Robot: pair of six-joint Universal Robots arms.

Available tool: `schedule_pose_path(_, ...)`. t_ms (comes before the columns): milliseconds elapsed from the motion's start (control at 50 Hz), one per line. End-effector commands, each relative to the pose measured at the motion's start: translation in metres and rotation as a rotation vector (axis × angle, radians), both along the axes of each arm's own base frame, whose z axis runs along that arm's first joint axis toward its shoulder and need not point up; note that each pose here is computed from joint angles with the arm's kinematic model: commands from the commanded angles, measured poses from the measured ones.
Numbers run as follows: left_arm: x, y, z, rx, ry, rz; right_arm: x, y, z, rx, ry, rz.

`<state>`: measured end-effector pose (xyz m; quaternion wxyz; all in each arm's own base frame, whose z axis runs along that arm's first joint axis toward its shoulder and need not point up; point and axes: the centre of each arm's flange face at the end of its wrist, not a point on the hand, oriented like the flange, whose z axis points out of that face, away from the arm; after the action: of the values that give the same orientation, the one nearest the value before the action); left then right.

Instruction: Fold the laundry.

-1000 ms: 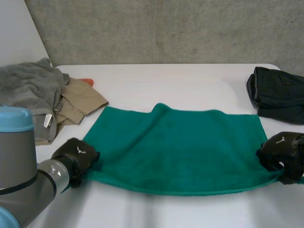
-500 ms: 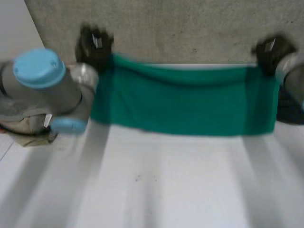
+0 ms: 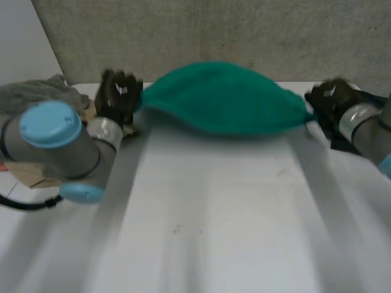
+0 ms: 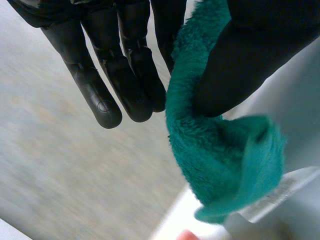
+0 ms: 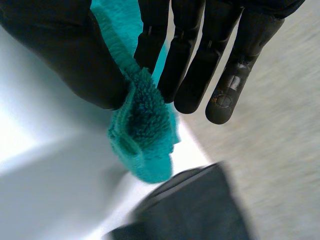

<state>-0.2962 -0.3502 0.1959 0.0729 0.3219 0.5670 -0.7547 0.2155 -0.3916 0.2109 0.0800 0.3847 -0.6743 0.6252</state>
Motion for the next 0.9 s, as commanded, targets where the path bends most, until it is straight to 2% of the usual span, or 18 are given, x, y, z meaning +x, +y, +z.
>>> schedule_pose_path(20, 0.011, 0.03, -0.058, 0.196, -0.102, -0.006, -0.006, 0.024, -0.04, 0.22, 0.041, -0.003)
schedule_pose_path(140, 0.036, 0.08, -0.048, 0.333, -0.234, -0.005, -0.027, 0.062, -0.04, 0.461, 0.133, -0.006)
schedule_pose_path(200, 0.055, 0.119, -0.044, 0.455, -0.371, -0.013, -0.056, 0.088, -0.027, 0.582, 0.211, -0.037)
schedule_pose_path(240, 0.069, 0.151, -0.043, 0.562, -0.493, -0.034, -0.068, 0.107, -0.017, 0.629, 0.285, -0.024)
schedule_pose_path(320, 0.08, 0.182, -0.033, 0.666, -0.6, -0.072, -0.073, 0.127, -0.011, 0.624, 0.391, 0.054)
schedule_pose_path(380, 0.076, 0.176, -0.028, 0.627, -0.586, -0.068, -0.07, 0.127, -0.015, 0.597, 0.401, 0.064)
schedule_pose_path(520, 0.033, 0.133, -0.033, 0.43, -0.475, -0.089, -0.058, 0.088, -0.039, 0.513, 0.334, -0.005)
schedule_pose_path(600, 0.016, 0.1, -0.036, 0.361, -0.401, -0.055, -0.039, 0.063, -0.041, 0.374, 0.337, -0.036)
schedule_pose_path(740, -0.007, 0.05, -0.05, 0.242, -0.345, 0.004, -0.032, 0.019, -0.051, 0.21, 0.332, -0.091)
schedule_pose_path(900, -0.027, 0.011, -0.059, 0.128, -0.291, 0.041, -0.025, -0.015, -0.071, 0.113, 0.322, -0.103)
